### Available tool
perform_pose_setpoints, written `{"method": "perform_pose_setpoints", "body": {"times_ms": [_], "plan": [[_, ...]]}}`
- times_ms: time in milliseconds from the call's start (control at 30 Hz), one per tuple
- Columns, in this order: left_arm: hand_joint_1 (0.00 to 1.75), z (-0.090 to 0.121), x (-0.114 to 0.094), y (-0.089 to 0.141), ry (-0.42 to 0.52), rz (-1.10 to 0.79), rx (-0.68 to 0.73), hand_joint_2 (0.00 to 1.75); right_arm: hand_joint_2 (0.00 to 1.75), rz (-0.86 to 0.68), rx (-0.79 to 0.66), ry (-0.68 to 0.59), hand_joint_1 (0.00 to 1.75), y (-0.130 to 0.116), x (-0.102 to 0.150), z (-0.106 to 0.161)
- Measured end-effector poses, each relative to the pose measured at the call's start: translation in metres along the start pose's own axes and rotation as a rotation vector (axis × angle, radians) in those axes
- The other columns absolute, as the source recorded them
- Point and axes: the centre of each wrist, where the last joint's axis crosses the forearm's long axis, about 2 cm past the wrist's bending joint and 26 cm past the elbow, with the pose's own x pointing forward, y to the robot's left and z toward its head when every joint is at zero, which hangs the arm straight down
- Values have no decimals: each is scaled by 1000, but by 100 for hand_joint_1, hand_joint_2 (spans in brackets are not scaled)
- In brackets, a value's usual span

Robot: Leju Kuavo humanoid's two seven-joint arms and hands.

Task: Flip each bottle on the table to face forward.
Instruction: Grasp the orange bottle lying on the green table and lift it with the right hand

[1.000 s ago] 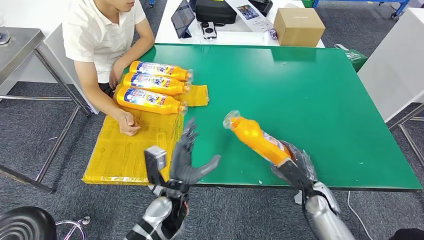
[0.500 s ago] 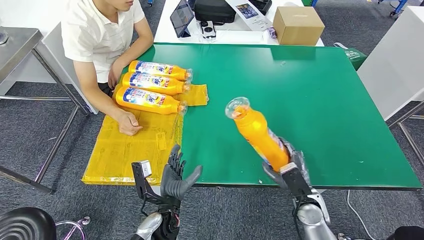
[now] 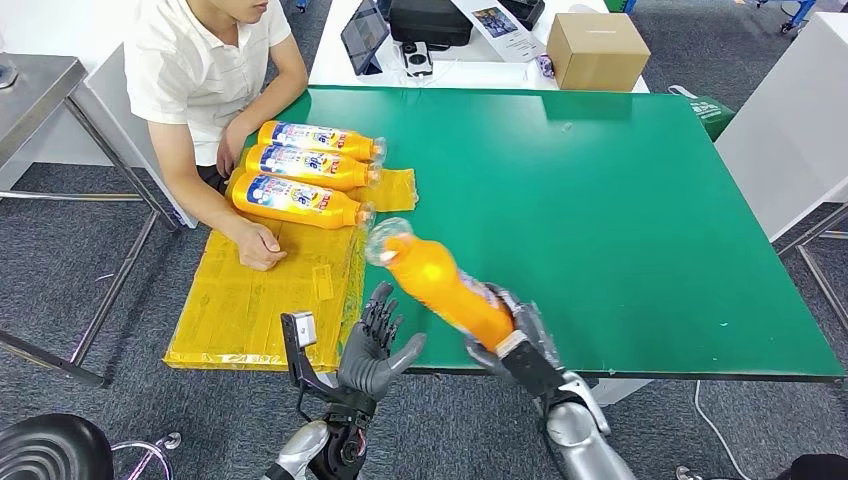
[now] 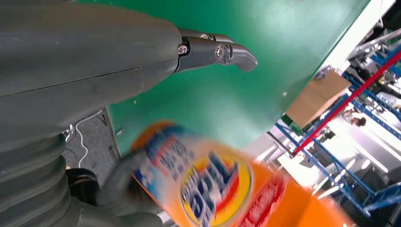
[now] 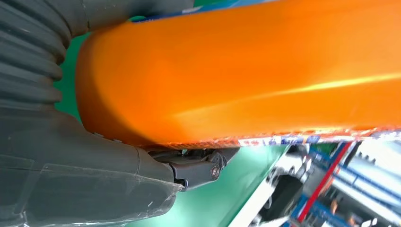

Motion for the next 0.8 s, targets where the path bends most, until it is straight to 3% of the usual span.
{"method": "perform_pose_setpoints", "body": {"times_ms": [400, 800], "plan": [[0, -7, 3, -8, 10, -5, -77, 175, 175, -17, 111, -33, 169, 28, 6, -24], [0, -19, 7, -11, -55, -76, -32, 175, 175, 55, 168, -61, 175, 42, 12, -33]]}}
